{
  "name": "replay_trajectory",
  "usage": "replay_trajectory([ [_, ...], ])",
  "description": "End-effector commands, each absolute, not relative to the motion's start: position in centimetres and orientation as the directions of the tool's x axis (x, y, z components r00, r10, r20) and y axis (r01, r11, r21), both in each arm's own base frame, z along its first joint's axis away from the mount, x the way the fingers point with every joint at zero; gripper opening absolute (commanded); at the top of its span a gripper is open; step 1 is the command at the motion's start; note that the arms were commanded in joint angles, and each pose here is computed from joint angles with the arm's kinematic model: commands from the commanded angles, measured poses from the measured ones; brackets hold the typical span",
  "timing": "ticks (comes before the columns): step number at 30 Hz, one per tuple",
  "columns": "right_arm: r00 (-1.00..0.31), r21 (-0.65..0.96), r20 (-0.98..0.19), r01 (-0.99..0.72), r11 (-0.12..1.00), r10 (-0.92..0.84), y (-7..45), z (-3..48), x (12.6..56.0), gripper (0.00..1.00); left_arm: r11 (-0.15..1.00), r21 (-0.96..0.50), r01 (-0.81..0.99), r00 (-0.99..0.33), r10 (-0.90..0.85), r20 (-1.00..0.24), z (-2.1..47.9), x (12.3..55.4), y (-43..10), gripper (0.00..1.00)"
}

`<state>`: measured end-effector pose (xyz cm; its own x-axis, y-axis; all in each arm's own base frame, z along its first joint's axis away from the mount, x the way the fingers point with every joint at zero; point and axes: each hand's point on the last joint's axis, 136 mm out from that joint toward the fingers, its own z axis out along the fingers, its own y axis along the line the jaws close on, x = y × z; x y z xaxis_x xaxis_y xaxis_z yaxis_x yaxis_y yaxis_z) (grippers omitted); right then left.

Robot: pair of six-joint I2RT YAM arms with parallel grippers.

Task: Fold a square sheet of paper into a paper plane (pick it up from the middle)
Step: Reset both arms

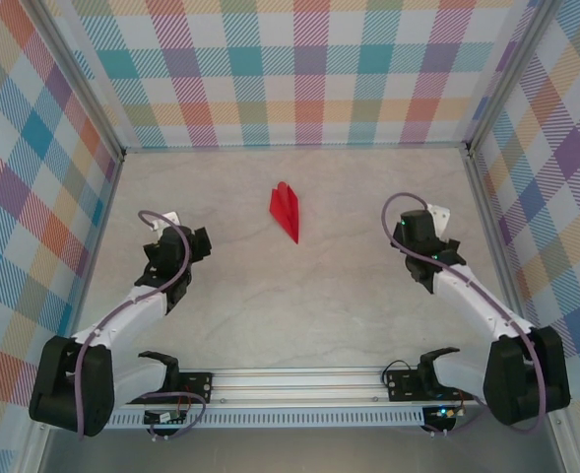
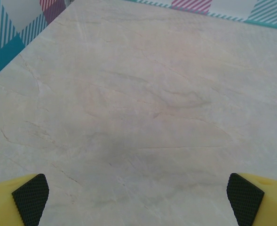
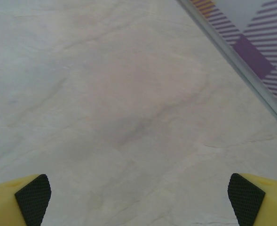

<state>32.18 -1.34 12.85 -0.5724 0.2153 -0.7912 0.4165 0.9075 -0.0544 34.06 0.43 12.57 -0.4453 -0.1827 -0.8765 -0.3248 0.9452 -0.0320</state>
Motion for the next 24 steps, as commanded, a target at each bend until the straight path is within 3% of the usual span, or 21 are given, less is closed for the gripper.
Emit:
replay_trajectory([
  [1,-0.452,-0.029,-0.874,0.418,0.908,0.18,-2.7,13.6,33.0,1.0,0.966,-0.037,-0.257,-0.377,-0.135,-0.916,12.8,35.3,0.5,1.0],
  [7,-0.46,-0.042,-0.882,0.301,0.953,0.106,-2.1,10.8,33.0,1.0,0.989,-0.032,-0.144,-0.387,-0.086,-0.918,11.0,36.1,-0.8,1.0],
  [15,-0.378,-0.034,-0.926,0.11,0.993,0.01,0.6,11.7,34.9,1.0,0.998,-0.064,-0.019,-0.339,-0.066,-0.939,11.4,36.5,-1.9,1.0],
  [24,-0.311,0.012,-0.95,0.02,1.0,0.018,1.0,12.3,37.2,1.0,0.995,-0.102,0.015,-0.321,-0.092,-0.943,10.5,37.9,-1.5,1.0],
])
